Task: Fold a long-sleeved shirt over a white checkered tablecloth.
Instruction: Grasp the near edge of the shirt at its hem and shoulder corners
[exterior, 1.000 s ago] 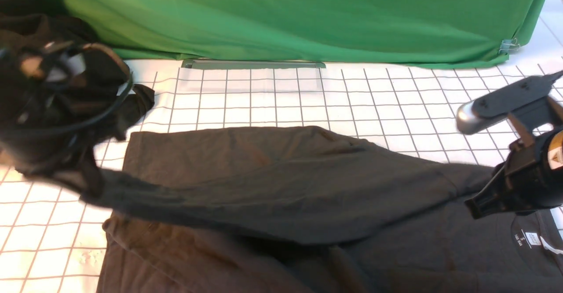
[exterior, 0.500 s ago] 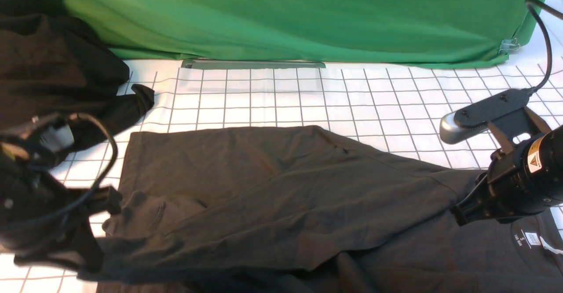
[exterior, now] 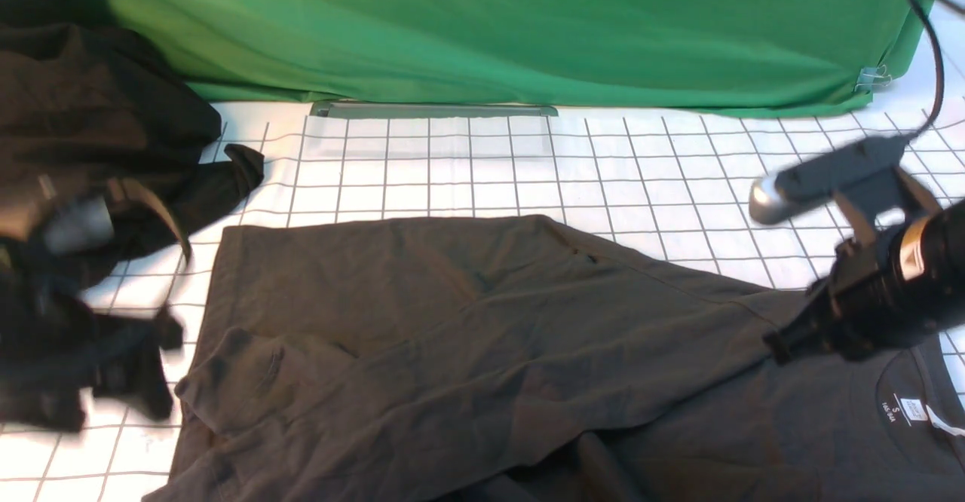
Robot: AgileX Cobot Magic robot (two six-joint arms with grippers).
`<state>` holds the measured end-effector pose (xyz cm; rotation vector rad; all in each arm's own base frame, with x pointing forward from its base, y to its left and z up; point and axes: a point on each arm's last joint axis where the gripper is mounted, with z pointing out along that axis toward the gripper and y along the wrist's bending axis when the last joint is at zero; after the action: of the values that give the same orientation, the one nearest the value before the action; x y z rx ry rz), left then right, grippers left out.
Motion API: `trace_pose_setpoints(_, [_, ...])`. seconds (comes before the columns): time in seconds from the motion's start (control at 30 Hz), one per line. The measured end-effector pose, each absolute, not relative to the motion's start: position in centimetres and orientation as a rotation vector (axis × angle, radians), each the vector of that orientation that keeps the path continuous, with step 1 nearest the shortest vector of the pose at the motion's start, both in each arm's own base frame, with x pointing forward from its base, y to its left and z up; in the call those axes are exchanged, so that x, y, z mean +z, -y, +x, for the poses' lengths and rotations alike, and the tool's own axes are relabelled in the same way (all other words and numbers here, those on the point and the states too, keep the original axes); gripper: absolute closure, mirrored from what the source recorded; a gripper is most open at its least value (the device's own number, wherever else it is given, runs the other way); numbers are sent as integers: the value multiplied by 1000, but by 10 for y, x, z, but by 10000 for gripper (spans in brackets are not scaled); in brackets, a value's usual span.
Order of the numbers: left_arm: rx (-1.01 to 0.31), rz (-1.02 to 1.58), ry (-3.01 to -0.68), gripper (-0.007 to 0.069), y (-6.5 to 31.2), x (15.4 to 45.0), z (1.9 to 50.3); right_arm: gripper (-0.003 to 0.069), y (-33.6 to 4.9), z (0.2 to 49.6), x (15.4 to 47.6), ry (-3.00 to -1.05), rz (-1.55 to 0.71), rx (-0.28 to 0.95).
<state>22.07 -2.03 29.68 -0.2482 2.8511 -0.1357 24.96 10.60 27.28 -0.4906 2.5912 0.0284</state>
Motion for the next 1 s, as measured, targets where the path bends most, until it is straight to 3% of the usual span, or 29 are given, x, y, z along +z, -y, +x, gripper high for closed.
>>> trace_pose_setpoints(0.13, [-65,-261,-2753,214,16,314,261,628,-116,272,296,-2545,-516,25])
trace_pose_setpoints(0.27, [-57,-285,-2748,261,13,302,311,628,-125,298,305,-2561,-566,-2])
trace_pose_setpoints(0.43, [-30,-288,-2774,272,11,272,366,628,-124,332,295,-2641,-558,39])
trace_pose_setpoints(0.6, [-21,-213,-2793,233,13,225,430,628,-111,375,280,-2715,-479,256])
trace_pose_setpoints(0.7, [-14,-204,-2807,218,14,210,442,617,-110,385,276,-2718,-486,266])
trace_pose_setpoints(0.8, [19,-182,-2843,196,13,183,458,552,-115,400,271,-2707,-492,284])
trace_pose_setpoints(0.83, [36,-171,-2859,190,12,174,460,499,-117,407,269,-2703,-496,289])
trace_pose_setpoints(1.0, [53,-116,-2856,183,12,165,466,330,-122,427,257,-2698,-498,292])
